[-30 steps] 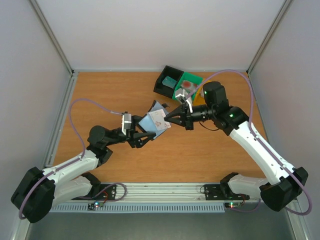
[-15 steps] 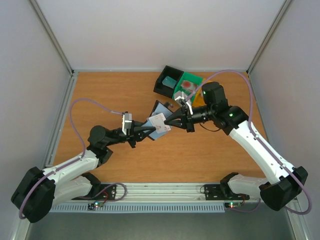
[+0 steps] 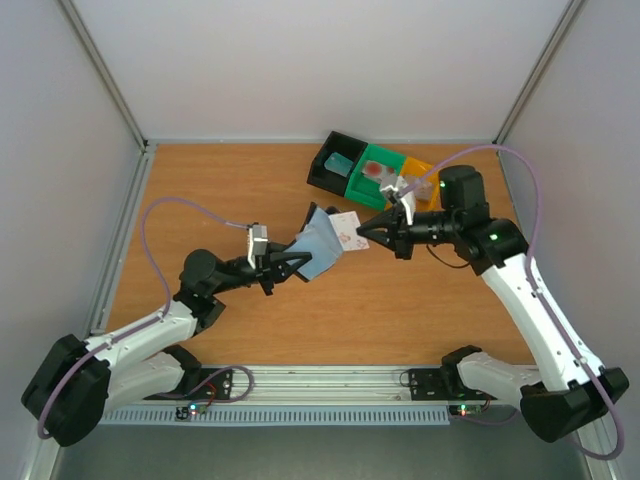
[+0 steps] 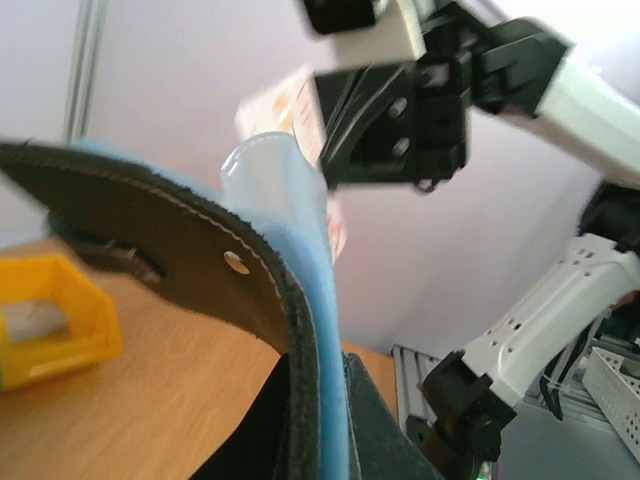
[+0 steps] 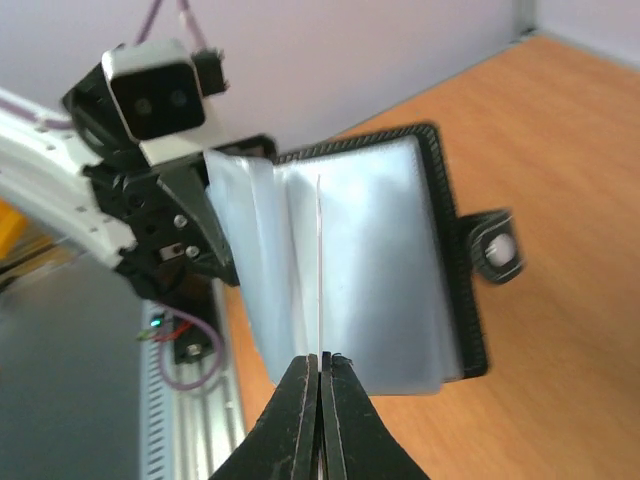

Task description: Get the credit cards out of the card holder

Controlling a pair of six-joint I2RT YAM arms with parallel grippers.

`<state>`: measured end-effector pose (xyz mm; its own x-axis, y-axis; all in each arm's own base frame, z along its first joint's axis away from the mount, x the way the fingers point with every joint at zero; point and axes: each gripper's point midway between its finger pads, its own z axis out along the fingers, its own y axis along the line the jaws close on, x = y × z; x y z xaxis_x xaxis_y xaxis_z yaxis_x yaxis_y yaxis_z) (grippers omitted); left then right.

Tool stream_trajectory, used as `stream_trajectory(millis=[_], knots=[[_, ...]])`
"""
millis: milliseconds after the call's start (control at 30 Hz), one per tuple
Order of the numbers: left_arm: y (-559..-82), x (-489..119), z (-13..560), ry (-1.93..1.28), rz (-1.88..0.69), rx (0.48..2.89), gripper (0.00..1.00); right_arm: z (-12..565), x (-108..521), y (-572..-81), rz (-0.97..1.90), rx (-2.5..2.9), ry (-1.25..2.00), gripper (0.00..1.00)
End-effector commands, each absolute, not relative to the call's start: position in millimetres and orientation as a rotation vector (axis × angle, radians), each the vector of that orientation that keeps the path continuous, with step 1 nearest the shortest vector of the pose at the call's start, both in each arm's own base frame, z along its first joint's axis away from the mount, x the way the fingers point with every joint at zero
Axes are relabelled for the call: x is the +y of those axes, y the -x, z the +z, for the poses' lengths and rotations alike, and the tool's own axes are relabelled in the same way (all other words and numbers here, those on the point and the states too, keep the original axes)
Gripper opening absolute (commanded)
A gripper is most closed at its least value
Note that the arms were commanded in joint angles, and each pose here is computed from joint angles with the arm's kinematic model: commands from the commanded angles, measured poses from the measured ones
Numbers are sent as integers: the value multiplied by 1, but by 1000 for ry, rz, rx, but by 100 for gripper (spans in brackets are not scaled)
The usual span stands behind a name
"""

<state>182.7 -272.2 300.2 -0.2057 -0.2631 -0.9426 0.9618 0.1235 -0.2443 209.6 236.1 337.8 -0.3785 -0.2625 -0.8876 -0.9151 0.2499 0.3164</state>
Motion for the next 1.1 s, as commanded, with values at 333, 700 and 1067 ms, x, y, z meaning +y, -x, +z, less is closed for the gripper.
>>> stream_trajectory(millis=[333, 700, 1067], knots=[[-201, -269, 169, -787, -1288, 1880, 0, 362, 177, -269, 813, 1906, 745, 1], [-154, -277, 112, -1048, -1544, 2082, 0, 337, 177, -273, 841, 2006, 721, 1], [-228, -234, 22, -727, -828, 2419, 42, 326, 182, -272, 883, 2041, 759, 1]])
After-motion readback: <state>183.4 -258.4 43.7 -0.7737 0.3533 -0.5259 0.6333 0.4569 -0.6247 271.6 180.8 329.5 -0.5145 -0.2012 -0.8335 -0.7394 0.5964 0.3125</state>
